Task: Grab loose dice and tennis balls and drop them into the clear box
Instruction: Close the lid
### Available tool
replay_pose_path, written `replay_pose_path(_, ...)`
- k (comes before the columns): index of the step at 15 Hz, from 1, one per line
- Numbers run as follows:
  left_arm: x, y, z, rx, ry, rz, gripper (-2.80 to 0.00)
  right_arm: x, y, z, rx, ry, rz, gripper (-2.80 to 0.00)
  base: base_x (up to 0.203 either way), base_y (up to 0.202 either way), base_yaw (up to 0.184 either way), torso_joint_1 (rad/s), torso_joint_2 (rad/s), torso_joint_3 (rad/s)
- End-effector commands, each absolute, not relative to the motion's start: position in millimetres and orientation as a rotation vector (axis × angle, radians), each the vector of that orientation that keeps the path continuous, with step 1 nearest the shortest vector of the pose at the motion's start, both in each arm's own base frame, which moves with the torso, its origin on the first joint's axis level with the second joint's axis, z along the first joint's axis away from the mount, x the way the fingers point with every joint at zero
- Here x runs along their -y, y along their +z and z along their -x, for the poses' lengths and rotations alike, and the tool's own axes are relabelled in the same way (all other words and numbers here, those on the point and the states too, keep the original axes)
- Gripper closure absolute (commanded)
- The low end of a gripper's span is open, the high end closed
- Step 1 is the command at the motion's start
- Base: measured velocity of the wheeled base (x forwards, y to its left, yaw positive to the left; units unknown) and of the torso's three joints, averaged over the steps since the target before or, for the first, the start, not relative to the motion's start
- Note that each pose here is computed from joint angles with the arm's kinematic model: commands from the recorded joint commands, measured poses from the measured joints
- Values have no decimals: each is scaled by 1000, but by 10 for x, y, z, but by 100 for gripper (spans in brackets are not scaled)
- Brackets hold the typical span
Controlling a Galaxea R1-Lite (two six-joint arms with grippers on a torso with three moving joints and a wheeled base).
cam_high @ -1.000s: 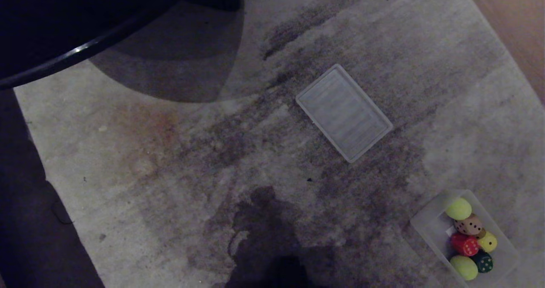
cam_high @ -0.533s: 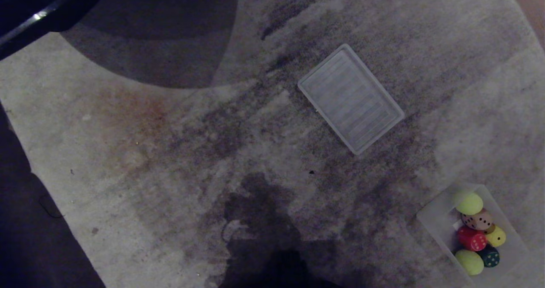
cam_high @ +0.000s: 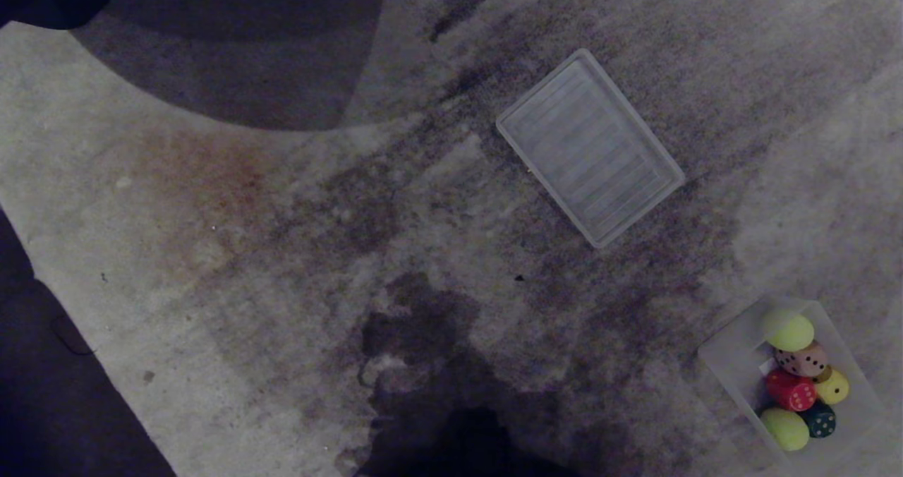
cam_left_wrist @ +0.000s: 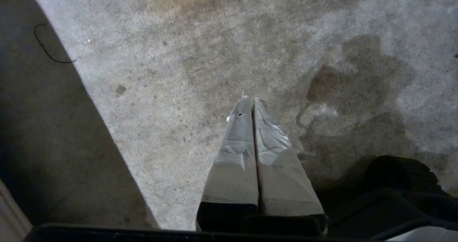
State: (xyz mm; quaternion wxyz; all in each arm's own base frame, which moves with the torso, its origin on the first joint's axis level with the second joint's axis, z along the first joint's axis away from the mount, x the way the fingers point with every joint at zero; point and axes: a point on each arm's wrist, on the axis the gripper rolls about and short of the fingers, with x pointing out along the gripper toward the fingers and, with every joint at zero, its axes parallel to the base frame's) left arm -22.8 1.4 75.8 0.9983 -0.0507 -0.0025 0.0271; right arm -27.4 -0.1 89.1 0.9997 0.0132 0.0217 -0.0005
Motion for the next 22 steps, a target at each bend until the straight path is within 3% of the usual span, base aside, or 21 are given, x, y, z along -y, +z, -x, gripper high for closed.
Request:
replay_pose_path(1, -14, 754, 226, 3, 55, 103, 0, 0, 1186, 157, -131, -5, -43, 0, 0, 0, 0, 0, 0, 0)
replay_pose_path(4, -14, 754, 226, 3, 55, 103, 0, 2, 1635, -450, -358, -29, -124, 0, 0, 0, 0, 0, 0, 0)
replay_pose_path(7, -14, 754, 226, 3, 55, 103, 0, 7, 1751, -1298, -482, -84, -198, 0, 0, 0, 0, 0, 0, 0)
replay_pose_path(10, -14, 754, 226, 3, 55, 103, 0, -13, 1592, -2055, -503, -149, -291, 0, 0, 0, 0, 0, 0, 0)
replay_pose_path(12, -14, 754, 226, 3, 55, 103, 0, -86, 1635, -2506, -402, -155, -425, 0, 0, 0, 0, 0, 0, 0)
replay_pose_path(16, -14, 754, 226, 3, 55, 103, 0, -380, 1966, -2664, -300, -49, -567, 0, 0, 0, 0, 0, 0, 0)
replay_pose_path(19, -14, 754, 226, 3, 55, 103, 0, -402, 1878, -2708, -343, -24, -561, 0, 0, 0, 0, 0, 0, 0)
replay_pose_path(20, -14, 754, 226, 3, 55, 103, 0, -411, 1809, -2771, -365, -33, -551, -280, 0, 0, 0, 0, 0, 0)
replay_pose_path(22, -14, 754, 226, 3, 55, 103, 0, -427, 1767, -2867, -372, -41, -516, -280, 0, 0, 0, 0, 0, 0)
